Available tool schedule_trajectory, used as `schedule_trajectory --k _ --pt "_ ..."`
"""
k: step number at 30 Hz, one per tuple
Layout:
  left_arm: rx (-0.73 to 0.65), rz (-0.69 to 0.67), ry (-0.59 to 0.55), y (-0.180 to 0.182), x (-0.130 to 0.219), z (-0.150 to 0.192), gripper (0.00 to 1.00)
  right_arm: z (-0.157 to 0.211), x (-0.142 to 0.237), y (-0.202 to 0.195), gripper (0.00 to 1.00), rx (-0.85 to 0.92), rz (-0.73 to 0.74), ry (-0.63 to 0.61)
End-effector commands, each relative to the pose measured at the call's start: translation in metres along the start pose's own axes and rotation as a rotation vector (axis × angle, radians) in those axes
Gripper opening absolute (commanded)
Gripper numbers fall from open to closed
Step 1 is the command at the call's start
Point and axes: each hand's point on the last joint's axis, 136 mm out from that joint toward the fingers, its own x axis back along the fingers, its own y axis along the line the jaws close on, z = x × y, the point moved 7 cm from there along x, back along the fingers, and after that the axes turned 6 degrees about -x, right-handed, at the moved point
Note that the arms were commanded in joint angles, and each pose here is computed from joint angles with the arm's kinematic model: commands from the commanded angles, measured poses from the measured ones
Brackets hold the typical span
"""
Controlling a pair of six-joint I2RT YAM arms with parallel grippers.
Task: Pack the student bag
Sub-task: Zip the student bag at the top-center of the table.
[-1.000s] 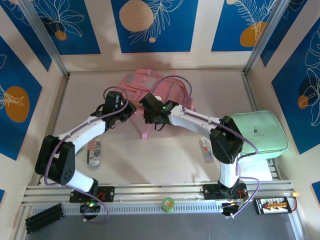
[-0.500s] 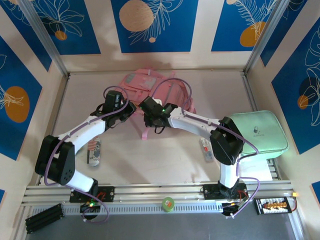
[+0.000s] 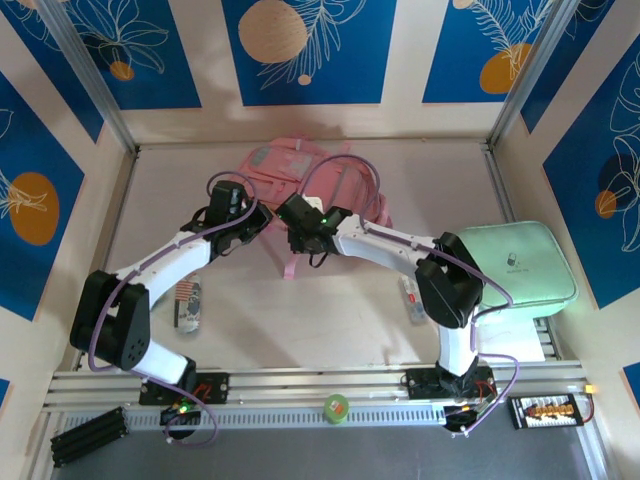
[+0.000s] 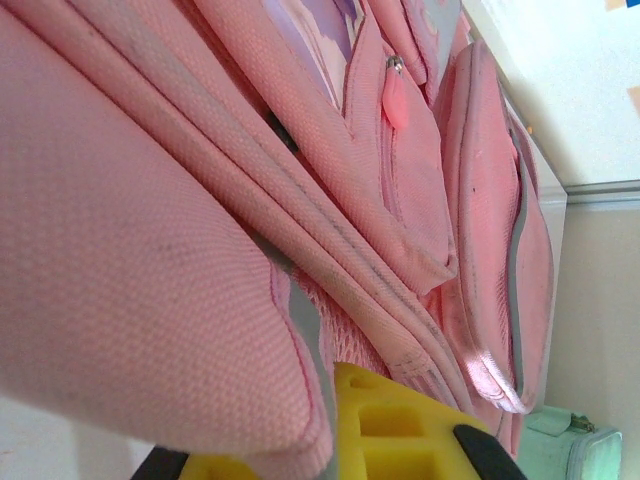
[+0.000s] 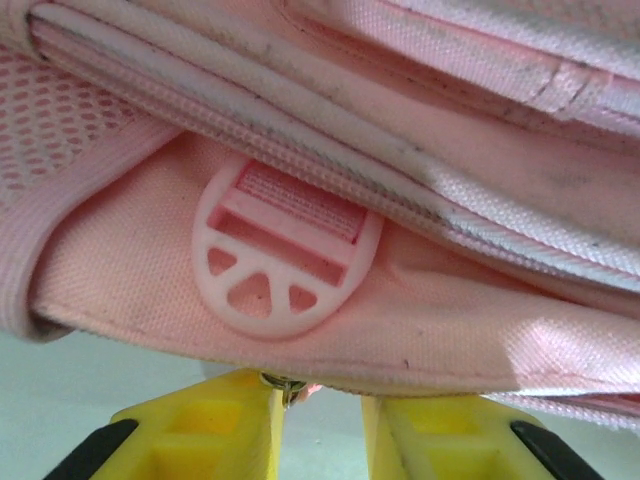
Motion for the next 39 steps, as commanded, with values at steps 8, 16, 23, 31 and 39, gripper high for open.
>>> schedule_trajectory --k 8,16,23,31,39 --pt "-0.067 0.137 -0.049 -0.04 0.019 -0.013 0.0 -0.018 0.004 0.023 0.21 0.115 -0.041 -0.128" --pt "-0.068 0.113 -0.053 -0.036 0.017 -0.013 0.0 -0.012 0.003 0.003 0.1 0.068 0.035 -0.126" --pt "-0.089 0.054 -0.071 -0.026 0.016 -0.015 0.0 0.007 0.016 -0.045 0.08 0.005 0.136 -0.133" --pt "-0.093 0.045 -0.067 -0.022 0.014 -0.014 0.0 0.024 0.015 -0.099 0.11 -0.108 0.192 -0.085" --pt "-0.091 0.063 -0.055 -0.026 0.013 -0.014 0.0 0.009 0.006 -0.083 0.19 -0.016 0.117 -0.1"
